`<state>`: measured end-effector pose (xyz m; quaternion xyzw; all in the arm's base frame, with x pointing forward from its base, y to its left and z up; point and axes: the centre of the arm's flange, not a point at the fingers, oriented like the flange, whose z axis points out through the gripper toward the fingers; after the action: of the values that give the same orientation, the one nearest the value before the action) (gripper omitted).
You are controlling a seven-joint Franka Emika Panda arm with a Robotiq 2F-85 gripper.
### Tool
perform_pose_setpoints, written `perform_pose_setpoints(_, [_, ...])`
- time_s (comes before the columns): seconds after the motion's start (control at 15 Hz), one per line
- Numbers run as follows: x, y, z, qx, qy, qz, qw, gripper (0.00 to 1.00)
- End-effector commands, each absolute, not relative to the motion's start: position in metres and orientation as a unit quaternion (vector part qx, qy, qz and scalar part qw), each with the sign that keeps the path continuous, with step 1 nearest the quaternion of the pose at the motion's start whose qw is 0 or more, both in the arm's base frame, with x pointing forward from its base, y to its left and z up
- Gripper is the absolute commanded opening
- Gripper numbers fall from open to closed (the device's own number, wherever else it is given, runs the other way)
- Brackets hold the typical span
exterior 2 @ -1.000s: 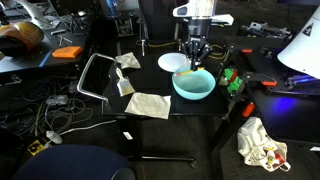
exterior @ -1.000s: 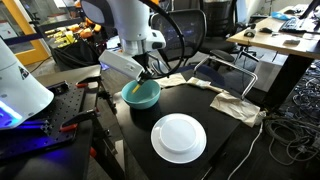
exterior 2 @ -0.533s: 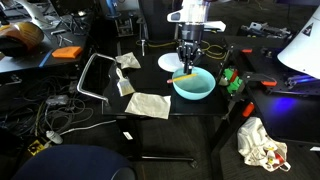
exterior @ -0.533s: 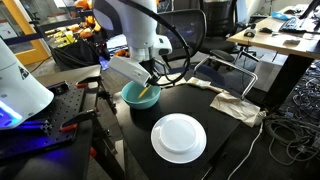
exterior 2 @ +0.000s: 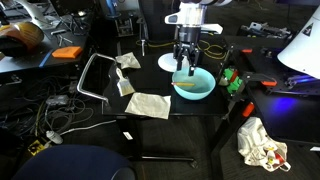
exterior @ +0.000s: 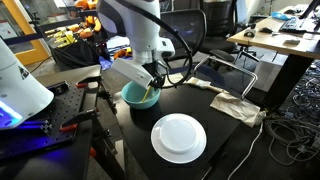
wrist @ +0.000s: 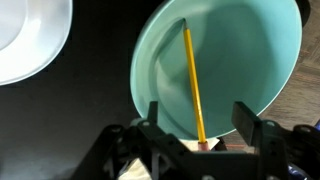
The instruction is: Put the pencil in the blue bowl
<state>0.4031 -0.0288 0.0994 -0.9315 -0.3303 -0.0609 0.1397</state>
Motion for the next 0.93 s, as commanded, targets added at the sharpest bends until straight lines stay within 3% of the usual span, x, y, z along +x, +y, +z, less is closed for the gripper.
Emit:
perform_pose_setpoints(0.0, [0.404, -0.030, 0.104, -0.932, -0.330, -0.078, 0.125, 1.00])
perform_pose_setpoints(0.6, [0.405, -0.027, 0.168, -0.927, -0.343, -0.119, 0.097, 1.00])
perform_pose_setpoints(0.87, [0.417, -0.027, 0.148, -0.927, -0.342, -0.104, 0.111, 1.00])
